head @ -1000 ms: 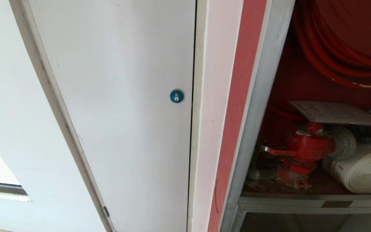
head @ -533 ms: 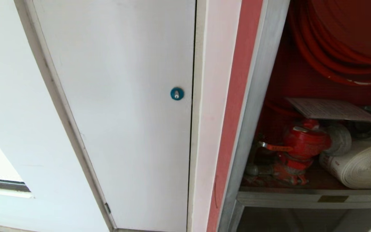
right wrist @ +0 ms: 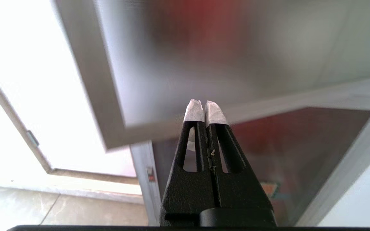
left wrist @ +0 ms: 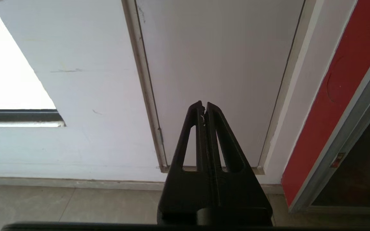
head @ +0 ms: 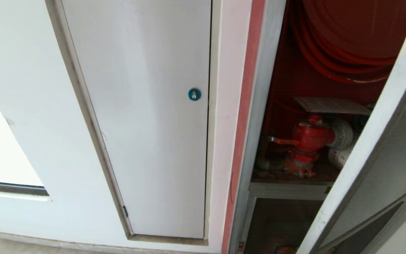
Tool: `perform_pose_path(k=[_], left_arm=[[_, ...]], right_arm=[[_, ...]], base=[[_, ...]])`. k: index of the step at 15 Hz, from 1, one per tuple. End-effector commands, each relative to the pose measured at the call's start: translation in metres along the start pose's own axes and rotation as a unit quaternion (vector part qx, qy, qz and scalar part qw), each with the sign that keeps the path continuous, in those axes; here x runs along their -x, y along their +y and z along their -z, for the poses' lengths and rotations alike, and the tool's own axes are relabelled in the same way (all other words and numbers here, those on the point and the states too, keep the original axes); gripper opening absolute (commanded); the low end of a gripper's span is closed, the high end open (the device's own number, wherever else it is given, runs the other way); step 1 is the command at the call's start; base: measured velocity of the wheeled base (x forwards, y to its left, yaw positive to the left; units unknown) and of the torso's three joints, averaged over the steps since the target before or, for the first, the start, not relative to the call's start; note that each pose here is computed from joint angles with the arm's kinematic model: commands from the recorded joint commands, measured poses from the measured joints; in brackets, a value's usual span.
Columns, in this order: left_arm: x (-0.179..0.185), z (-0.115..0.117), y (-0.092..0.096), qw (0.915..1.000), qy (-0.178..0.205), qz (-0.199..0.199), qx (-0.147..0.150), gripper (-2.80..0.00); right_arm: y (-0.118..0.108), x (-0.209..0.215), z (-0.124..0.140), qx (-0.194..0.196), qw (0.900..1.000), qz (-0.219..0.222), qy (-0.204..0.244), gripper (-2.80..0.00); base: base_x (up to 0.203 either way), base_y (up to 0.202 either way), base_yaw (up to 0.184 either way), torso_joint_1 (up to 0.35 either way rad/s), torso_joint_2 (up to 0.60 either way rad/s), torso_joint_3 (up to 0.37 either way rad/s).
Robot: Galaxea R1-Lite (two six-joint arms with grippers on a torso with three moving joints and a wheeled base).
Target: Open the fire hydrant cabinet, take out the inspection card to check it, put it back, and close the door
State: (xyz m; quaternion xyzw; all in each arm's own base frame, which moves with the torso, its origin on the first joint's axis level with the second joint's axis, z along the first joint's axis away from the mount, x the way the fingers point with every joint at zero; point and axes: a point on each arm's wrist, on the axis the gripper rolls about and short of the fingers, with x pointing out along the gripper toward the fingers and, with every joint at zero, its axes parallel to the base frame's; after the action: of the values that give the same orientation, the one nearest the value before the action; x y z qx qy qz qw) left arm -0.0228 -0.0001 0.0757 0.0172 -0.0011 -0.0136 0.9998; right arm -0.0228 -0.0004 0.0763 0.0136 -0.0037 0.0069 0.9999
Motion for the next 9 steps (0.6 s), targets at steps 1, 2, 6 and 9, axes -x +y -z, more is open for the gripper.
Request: perform_pose_path(k=[1, 2, 6, 9], left_arm=[[-0.0006, 0.0017, -0.0001, 1.0, 0.004, 0.0, 0.0, -2.8], [-0.0006, 0.0015, -0.0001, 1.0, 0.003, 0.0, 0.0, -2.8], [-0.0006, 0.0015, -0.0001, 1.0, 0.003, 0.0, 0.0, -2.8], [-0.0006, 0.0017, -0.0001, 1.0, 0.004, 0.0, 0.0, -2.8]], right_arm=[[0.0, -0.0003, 0.0008, 0.0, 1.0, 0.0, 0.002, -2.8], [0.0, -0.0003, 0.0008, 0.0, 1.0, -0.001, 0.002, -2.8], [0.0, -0.0004, 0.0008, 0.0, 1.0, -0.001, 0.002, -2.8], [0.0, -0.0003, 0.0008, 0.0, 1.0, -0.001, 0.002, -2.8]], base=[[-0.195, 0.0, -0.003, -0.001, 0.0, 0.001], [-0.198, 0.0, 0.001, -0.006, 0.0, 0.002], [-0.194, 0.0, 0.002, 0.001, 0.0, 0.002], [-0.196, 0.0, -0.001, 0.001, 0.0, 0.004]])
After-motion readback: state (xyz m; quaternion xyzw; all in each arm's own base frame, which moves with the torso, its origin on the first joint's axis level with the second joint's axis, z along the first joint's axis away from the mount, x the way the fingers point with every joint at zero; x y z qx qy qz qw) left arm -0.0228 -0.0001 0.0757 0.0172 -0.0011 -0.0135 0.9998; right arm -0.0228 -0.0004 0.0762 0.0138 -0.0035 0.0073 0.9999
